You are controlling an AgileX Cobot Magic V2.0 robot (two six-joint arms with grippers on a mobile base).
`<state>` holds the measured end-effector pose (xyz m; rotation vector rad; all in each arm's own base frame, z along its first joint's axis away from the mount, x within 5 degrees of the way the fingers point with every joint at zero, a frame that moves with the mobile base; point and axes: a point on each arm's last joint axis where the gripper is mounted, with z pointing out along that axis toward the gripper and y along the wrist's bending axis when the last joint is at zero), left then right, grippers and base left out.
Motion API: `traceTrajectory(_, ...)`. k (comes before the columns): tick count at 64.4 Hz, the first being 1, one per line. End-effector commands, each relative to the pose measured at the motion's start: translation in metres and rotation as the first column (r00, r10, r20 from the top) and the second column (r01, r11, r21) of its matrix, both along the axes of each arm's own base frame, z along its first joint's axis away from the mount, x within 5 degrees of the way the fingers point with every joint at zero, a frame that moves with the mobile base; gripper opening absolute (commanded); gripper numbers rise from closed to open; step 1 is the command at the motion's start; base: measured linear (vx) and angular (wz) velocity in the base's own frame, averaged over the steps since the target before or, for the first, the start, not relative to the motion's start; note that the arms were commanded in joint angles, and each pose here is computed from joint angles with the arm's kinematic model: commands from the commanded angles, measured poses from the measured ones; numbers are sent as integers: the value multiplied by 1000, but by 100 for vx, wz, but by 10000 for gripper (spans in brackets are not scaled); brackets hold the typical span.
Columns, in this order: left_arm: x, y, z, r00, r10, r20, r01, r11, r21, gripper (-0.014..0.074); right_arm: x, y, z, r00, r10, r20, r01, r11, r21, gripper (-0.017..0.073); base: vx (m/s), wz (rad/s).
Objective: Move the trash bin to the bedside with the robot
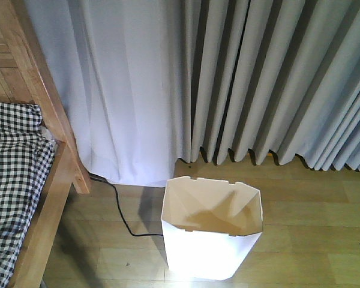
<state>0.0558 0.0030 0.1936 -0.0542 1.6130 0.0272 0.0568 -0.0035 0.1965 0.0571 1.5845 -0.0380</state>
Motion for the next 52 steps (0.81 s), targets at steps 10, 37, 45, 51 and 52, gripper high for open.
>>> traceTrajectory(10, -1, 0, 14, 995, -3, 99, 3, 1000, -4, -6, 0, 0, 0, 998, -3, 65, 4, 1000, -10, -9, 0, 0)
traceTrajectory(37, -1, 0, 14, 995, -3, 99, 3, 1000, -4, -6, 0, 0, 0, 998, -3, 63, 4, 1000, -10, -9, 0, 0)
traceTrajectory(45, -1, 0, 14, 995, -3, 99, 3, 1000, -4, -6, 0, 0, 0, 998, -3, 63, 4, 1000, -10, -9, 0, 0)
traceTrajectory(51, -1, 0, 14, 995, -3, 99, 3, 1000, -4, -6, 0, 0, 0, 998, -3, 63, 4, 1000, -10, -9, 0, 0)
traceTrajectory(52, -1, 0, 14, 995, -3, 99, 3, 1000, -4, -6, 0, 0, 0, 998, -3, 63, 4, 1000, -10, -9, 0, 0)
